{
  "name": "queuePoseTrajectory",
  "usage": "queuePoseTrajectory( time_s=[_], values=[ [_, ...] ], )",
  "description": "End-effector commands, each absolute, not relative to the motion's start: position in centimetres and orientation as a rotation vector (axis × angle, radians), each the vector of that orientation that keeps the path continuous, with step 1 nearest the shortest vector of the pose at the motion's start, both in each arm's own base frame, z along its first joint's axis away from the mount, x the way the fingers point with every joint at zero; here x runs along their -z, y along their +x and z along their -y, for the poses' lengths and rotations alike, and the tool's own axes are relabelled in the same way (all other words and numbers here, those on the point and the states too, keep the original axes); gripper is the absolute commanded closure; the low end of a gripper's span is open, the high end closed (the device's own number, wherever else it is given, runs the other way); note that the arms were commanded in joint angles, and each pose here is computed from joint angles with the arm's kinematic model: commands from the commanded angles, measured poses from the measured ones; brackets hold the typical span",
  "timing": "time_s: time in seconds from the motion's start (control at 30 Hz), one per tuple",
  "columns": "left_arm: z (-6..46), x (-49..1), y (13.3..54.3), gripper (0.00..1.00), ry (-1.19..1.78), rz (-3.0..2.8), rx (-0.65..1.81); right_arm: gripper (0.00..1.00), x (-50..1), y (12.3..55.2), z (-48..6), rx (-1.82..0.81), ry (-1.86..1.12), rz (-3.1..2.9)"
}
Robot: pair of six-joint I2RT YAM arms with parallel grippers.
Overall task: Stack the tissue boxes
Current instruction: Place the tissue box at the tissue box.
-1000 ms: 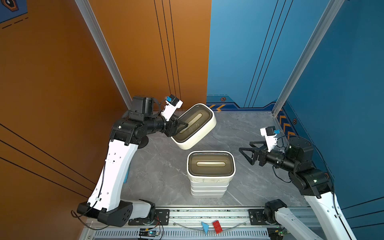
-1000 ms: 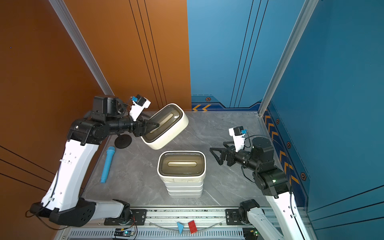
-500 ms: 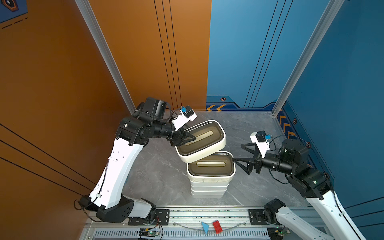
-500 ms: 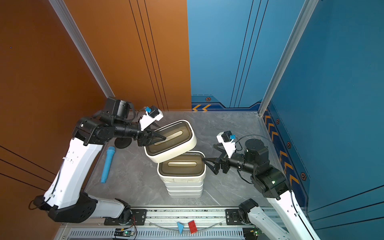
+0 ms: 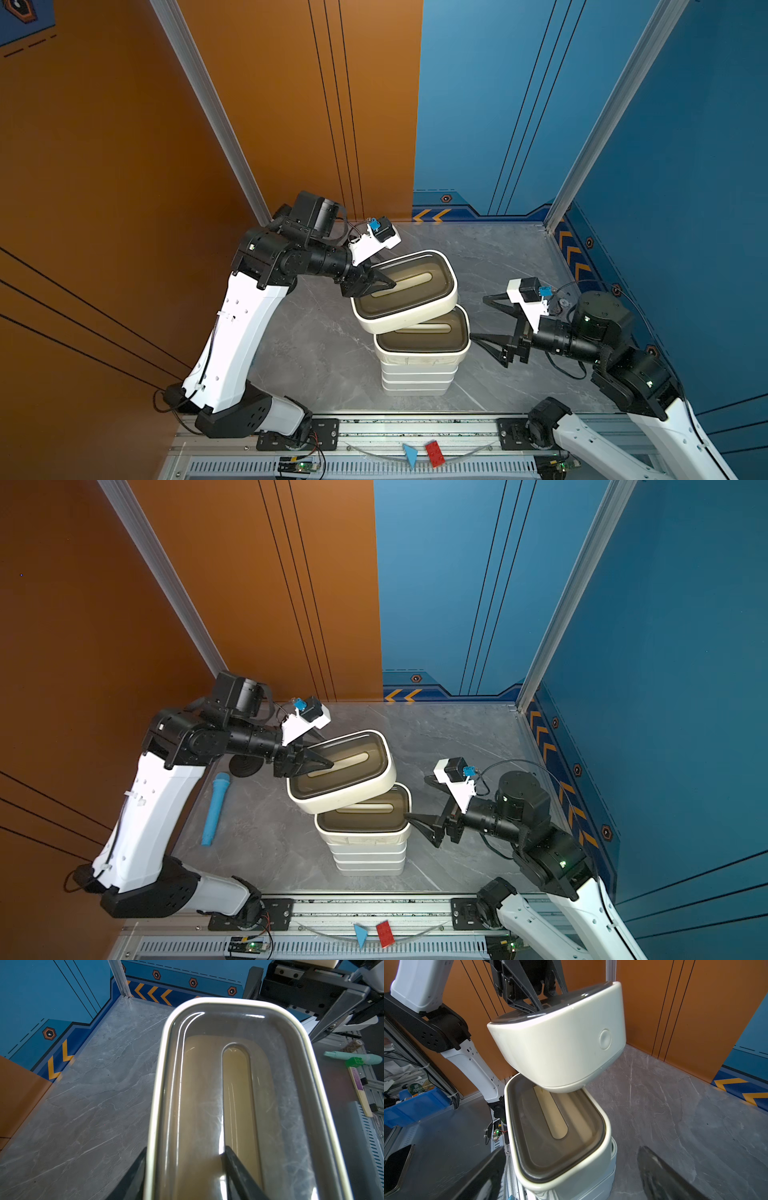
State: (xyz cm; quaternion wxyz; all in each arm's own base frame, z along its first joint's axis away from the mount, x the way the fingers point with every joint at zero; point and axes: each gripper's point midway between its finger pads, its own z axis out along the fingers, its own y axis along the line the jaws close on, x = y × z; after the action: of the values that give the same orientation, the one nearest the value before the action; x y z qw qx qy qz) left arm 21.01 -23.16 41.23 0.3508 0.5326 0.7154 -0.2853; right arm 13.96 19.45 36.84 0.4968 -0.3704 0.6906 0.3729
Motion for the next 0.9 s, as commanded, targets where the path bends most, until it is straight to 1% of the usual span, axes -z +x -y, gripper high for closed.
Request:
queuePoseTrajectory(
  time_s=[0.0,0.33,0.87],
  values=[
    [23.9,-42.2,19.4,0.60,1.440,-1.791,0.792,0.00,-37.7,12.4,-19.3,-0.925,-0.946,-1.645],
    [25.0,-41.9,18.1,0.60,1.520,-1.791,0.770,0.00,-37.9,10.3,-19.0,-0.968,-0.983,-1.623],
    [26.9,-41.3,17.4,0.60,1.628,-1.787,0.694,0.00,-37.3,9.3,-18.8,-0.997,-0.995,-1.610]
  ],
)
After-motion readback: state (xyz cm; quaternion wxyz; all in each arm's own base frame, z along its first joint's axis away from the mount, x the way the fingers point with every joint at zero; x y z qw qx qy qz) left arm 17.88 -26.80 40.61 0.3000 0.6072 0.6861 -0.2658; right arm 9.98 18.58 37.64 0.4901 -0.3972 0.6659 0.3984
